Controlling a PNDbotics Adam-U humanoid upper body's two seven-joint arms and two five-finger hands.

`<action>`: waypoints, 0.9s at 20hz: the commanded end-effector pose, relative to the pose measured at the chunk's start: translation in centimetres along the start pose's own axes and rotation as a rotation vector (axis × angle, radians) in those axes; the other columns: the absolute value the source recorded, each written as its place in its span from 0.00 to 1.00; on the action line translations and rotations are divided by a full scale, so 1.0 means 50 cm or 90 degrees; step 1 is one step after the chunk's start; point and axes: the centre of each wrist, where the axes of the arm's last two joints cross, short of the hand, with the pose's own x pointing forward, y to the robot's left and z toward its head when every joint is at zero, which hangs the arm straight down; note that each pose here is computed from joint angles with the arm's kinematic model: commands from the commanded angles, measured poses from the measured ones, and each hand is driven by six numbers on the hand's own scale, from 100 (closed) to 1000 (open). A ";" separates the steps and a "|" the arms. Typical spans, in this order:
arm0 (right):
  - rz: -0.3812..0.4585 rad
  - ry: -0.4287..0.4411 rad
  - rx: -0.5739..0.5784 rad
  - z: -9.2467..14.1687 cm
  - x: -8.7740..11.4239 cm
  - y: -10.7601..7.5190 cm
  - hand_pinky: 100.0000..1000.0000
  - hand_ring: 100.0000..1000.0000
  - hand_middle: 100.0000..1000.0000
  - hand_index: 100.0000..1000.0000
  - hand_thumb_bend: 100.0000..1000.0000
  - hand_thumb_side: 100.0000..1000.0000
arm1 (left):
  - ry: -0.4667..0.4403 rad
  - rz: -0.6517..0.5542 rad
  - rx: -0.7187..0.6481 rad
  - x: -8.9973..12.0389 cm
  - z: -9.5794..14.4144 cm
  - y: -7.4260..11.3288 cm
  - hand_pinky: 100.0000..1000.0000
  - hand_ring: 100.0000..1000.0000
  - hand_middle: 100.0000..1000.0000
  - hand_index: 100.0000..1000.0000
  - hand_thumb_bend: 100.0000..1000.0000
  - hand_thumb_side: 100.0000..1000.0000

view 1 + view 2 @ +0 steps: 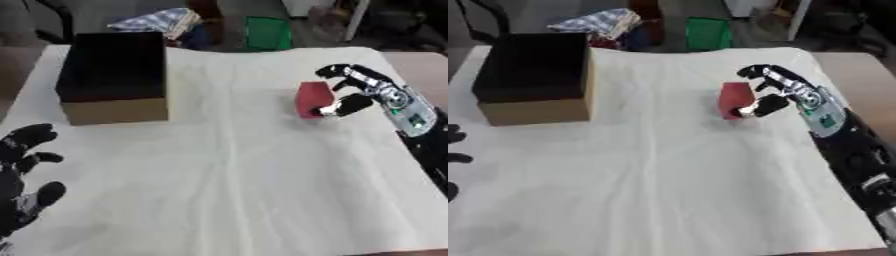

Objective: Pick up objects on the table and place them in the box.

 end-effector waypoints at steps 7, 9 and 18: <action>0.020 0.025 -0.039 0.001 -0.009 -0.029 0.71 0.88 0.76 0.82 0.52 0.12 | -0.020 -0.003 -0.012 0.015 -0.014 0.003 0.55 0.77 0.72 0.71 1.00 0.45; 0.029 0.031 -0.048 0.001 -0.011 -0.029 0.70 0.87 0.72 0.78 0.52 0.11 | -0.021 -0.002 -0.013 0.015 -0.015 0.003 0.55 0.77 0.72 0.71 1.00 0.45; 0.047 0.047 -0.107 0.010 -0.020 -0.031 0.62 0.75 0.37 0.49 0.42 0.00 | -0.022 -0.003 -0.010 0.016 -0.016 0.004 0.55 0.77 0.72 0.71 1.00 0.45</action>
